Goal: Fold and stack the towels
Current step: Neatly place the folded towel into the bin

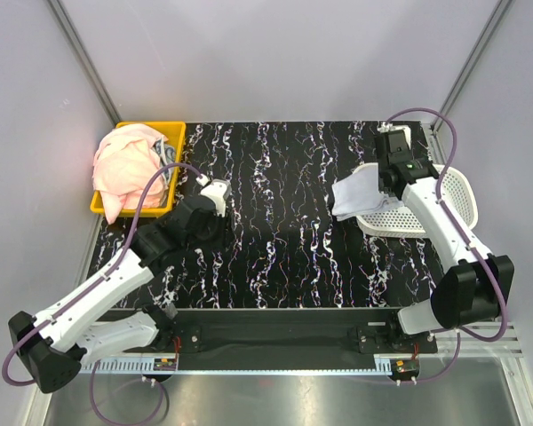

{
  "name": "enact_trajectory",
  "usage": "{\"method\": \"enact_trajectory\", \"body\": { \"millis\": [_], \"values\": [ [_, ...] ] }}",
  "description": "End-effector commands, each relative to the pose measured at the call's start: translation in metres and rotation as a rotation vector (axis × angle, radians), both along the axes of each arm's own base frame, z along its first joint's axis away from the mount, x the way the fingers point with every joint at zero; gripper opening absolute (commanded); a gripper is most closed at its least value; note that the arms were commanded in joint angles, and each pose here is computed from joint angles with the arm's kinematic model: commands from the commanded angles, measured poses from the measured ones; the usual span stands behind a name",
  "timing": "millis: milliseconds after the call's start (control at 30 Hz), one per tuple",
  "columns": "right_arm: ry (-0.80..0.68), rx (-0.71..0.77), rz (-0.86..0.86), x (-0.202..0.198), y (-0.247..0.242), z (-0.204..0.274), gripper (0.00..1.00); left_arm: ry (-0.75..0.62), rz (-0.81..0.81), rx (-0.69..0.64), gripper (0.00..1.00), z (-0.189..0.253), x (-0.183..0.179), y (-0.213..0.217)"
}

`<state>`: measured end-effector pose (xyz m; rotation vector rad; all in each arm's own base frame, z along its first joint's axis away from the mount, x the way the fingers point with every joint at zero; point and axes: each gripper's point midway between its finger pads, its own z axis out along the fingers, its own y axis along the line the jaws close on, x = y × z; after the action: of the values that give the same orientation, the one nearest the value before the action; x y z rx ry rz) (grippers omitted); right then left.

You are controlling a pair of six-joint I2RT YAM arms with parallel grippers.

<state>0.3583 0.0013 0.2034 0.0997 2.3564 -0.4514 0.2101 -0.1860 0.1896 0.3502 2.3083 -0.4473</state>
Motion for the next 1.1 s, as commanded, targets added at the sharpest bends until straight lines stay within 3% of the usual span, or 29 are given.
{"method": "enact_trajectory", "body": {
  "millis": [0,367,1067],
  "values": [
    [-0.059,0.019,0.0,0.009,-0.013,0.011,0.0,-0.036,-0.033,-0.032,0.31,0.007,0.001,-0.005],
    [-0.009,0.001,-0.115,0.022,-0.063,-0.02,0.0,-0.028,-0.041,-0.035,0.31,0.003,-0.003,-0.004],
    [0.191,-0.125,-0.247,0.029,-0.111,-0.079,0.0,0.009,-0.09,-0.052,0.31,-0.005,-0.008,-0.014]
  ]
}}
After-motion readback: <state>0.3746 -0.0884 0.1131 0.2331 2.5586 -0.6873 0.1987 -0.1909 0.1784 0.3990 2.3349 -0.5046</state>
